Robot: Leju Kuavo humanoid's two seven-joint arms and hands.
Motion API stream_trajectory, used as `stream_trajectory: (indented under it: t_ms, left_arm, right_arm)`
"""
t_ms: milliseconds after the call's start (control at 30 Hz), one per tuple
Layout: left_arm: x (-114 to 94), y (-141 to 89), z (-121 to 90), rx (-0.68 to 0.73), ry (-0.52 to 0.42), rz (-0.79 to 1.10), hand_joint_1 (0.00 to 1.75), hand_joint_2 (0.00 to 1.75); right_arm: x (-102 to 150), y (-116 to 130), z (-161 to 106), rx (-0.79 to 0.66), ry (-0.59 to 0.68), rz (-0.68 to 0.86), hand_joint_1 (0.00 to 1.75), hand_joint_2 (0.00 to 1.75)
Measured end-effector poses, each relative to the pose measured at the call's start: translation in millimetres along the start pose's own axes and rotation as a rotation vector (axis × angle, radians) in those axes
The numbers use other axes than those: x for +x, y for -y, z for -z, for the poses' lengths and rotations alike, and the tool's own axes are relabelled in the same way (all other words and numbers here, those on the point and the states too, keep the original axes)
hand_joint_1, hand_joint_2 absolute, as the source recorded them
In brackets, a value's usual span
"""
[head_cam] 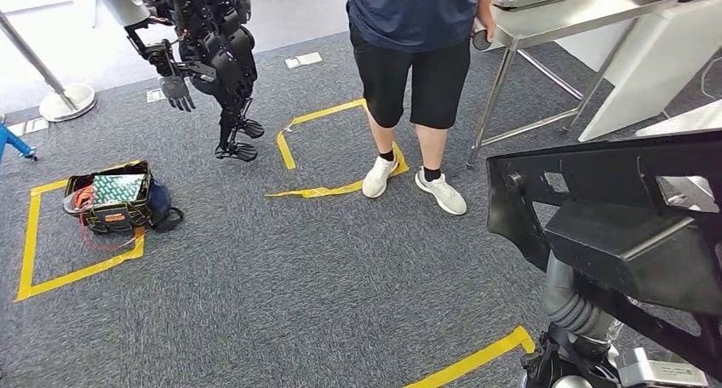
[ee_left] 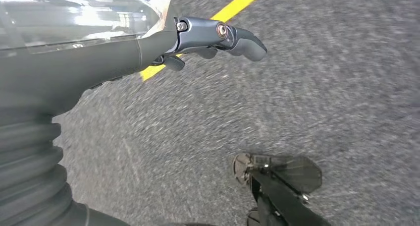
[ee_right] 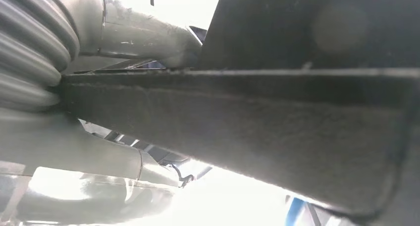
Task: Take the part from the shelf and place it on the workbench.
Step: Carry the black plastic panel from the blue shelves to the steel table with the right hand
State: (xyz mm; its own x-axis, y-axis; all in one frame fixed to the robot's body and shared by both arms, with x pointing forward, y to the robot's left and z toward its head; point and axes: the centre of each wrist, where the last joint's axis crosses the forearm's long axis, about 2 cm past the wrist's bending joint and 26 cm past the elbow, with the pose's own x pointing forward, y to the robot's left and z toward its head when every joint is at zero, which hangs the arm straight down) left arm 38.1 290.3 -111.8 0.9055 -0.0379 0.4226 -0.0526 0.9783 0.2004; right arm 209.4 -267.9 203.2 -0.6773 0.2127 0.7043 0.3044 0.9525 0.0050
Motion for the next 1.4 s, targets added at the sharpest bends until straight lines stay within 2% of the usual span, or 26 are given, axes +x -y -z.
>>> stream_trajectory:
  t_ms: [1400]
  left_arm:
    - [-3.3, -2.7, -0.6, -0.006, 0.002, 0.008, 0.0, 1.75]
  right_arm:
    - [0.3, 0.0, -3.2, 0.001, 0.0, 0.007, 1.75, 1.75]
